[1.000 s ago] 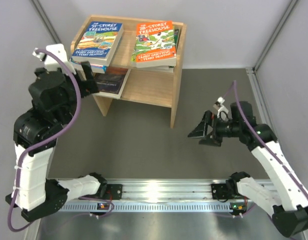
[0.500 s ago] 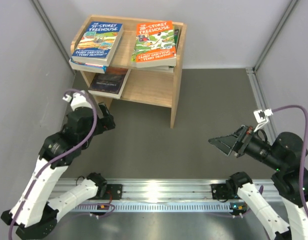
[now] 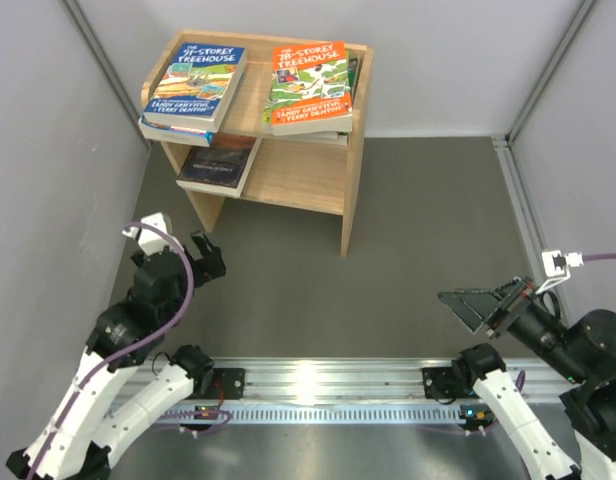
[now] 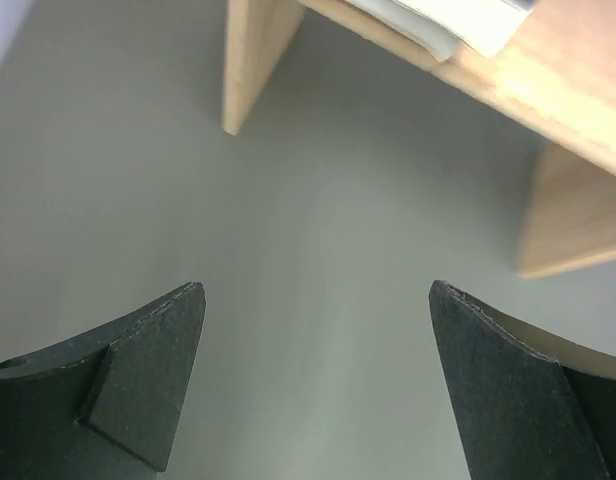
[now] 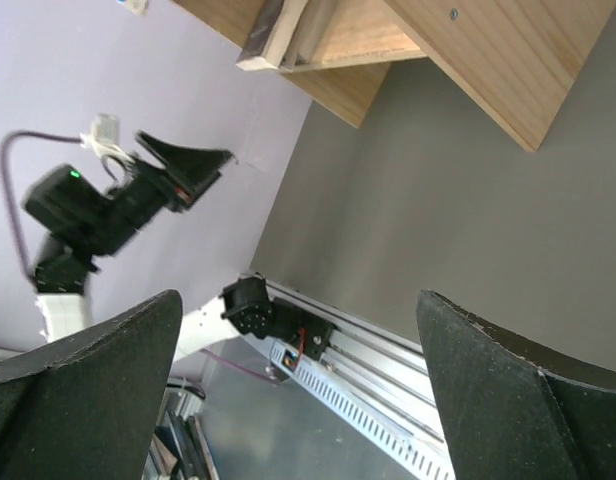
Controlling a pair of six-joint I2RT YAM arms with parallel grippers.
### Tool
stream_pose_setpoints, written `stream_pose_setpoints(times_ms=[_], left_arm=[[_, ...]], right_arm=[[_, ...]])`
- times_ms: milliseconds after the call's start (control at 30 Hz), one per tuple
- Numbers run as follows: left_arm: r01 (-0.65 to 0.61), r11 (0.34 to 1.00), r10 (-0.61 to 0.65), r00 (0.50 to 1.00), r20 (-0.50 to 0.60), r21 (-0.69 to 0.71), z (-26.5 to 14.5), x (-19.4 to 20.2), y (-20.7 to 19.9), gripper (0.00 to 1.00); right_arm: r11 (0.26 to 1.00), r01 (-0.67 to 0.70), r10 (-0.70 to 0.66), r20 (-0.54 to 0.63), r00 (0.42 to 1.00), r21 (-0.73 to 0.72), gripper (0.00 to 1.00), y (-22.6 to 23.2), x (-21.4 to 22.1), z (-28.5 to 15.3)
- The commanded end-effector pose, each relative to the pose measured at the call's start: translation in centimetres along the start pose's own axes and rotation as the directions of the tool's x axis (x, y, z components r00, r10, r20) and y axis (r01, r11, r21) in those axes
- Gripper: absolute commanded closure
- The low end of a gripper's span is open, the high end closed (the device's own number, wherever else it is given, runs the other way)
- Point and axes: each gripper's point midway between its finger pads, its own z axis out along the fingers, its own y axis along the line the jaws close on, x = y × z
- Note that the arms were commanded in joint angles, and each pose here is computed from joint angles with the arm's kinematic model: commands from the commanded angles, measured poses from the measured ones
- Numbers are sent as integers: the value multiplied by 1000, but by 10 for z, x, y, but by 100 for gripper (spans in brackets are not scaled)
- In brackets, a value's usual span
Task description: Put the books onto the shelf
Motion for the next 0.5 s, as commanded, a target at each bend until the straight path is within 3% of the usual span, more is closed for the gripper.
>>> stream_pose_setpoints(times_ms=[0, 100, 233, 333, 367, 433, 467], left_arm=[[-91, 996, 90, 985, 148, 0, 24, -7, 0, 1], [-240, 966, 255, 949, 185, -99, 42, 5, 19, 1], [-282, 932, 345, 883, 318, -230, 61, -4, 33, 1], [-386, 888, 447, 850, 279, -249, 92, 52, 49, 1], [-335, 915, 397, 851, 343, -226, 94, 49, 44, 1], [-307, 925, 370, 866, 336, -225, 105, 78, 56, 1], [-237, 944, 313, 862, 399, -230, 103, 71, 57, 1]], right_arm=[[1000, -22, 23, 92, 995, -7, 0, 1, -10, -6], [999, -32, 34, 143, 989, -20, 0, -1, -15, -7], [998, -67, 66, 154, 986, -3, 0, -5, -16, -5], [999, -27, 34, 185, 982, -39, 0, 2, -21, -9], [998, 19, -5, 216, 976, -63, 0, 7, -25, -13], [997, 34, -17, 257, 966, -62, 0, 7, -30, -17], [997, 50, -30, 275, 961, -64, 0, 9, -32, -22]])
